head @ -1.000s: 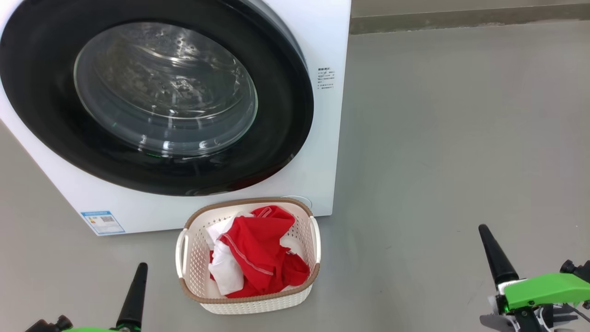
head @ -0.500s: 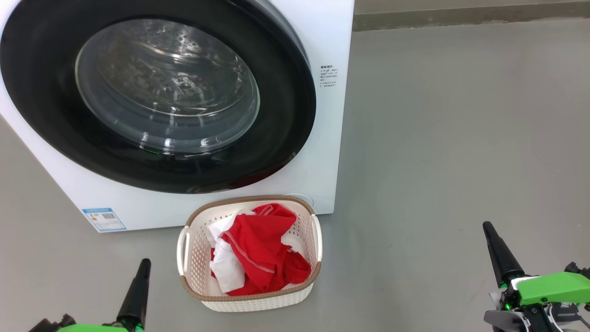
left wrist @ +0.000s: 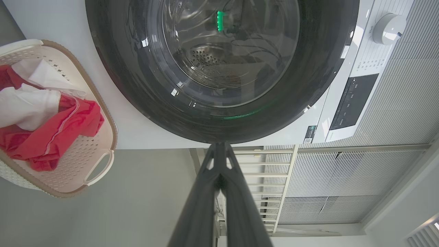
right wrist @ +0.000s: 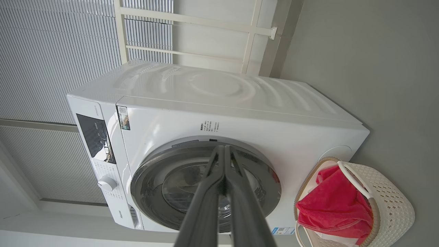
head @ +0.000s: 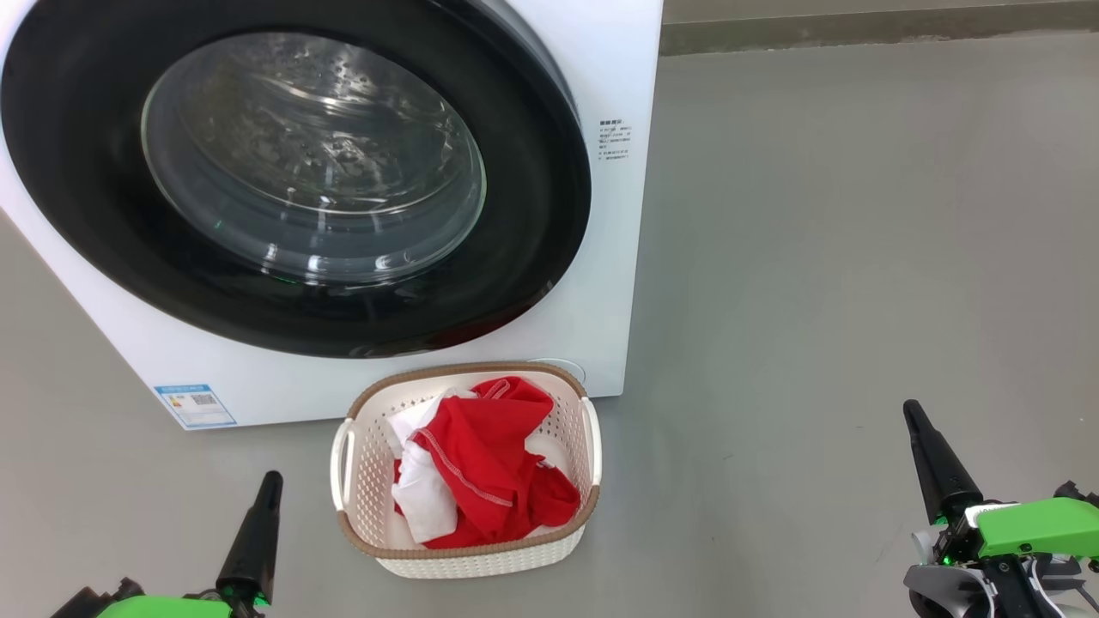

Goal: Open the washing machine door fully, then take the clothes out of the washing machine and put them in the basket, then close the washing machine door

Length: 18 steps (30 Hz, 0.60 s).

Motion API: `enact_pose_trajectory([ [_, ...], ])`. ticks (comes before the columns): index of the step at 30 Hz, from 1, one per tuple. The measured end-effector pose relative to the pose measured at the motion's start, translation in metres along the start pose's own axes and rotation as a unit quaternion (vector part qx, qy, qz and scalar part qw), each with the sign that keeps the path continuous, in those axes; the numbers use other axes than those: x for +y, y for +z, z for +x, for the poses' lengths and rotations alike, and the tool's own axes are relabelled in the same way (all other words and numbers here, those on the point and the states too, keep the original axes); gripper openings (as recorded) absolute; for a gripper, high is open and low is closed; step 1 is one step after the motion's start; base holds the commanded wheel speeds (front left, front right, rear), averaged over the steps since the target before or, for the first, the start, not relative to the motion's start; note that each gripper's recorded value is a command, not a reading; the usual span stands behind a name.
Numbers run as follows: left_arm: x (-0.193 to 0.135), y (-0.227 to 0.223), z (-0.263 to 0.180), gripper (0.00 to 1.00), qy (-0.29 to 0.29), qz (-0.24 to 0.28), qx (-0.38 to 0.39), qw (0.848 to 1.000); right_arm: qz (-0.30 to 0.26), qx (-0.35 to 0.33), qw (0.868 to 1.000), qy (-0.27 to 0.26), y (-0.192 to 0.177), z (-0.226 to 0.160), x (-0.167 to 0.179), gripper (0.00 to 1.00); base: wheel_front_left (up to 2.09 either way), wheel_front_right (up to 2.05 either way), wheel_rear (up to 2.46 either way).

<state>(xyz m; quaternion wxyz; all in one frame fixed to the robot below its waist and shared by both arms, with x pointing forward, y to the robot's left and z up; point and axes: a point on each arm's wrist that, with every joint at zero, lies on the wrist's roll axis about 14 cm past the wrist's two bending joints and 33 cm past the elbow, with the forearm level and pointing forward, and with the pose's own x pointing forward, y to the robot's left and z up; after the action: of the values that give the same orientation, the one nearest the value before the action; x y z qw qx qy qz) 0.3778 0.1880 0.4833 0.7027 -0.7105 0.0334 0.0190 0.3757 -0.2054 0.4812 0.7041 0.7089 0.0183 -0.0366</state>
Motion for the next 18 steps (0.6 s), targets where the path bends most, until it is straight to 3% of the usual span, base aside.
enact_pose_trajectory([
  [18, 0.0001, 0.0, 0.0, 0.0, 0.0, 0.0, 0.0, 1.0, 0.0, 0.0, 1.0, 0.0, 0.0002, 0.0, 0.0, 0.0, 0.0, 0.0, 0.0],
])
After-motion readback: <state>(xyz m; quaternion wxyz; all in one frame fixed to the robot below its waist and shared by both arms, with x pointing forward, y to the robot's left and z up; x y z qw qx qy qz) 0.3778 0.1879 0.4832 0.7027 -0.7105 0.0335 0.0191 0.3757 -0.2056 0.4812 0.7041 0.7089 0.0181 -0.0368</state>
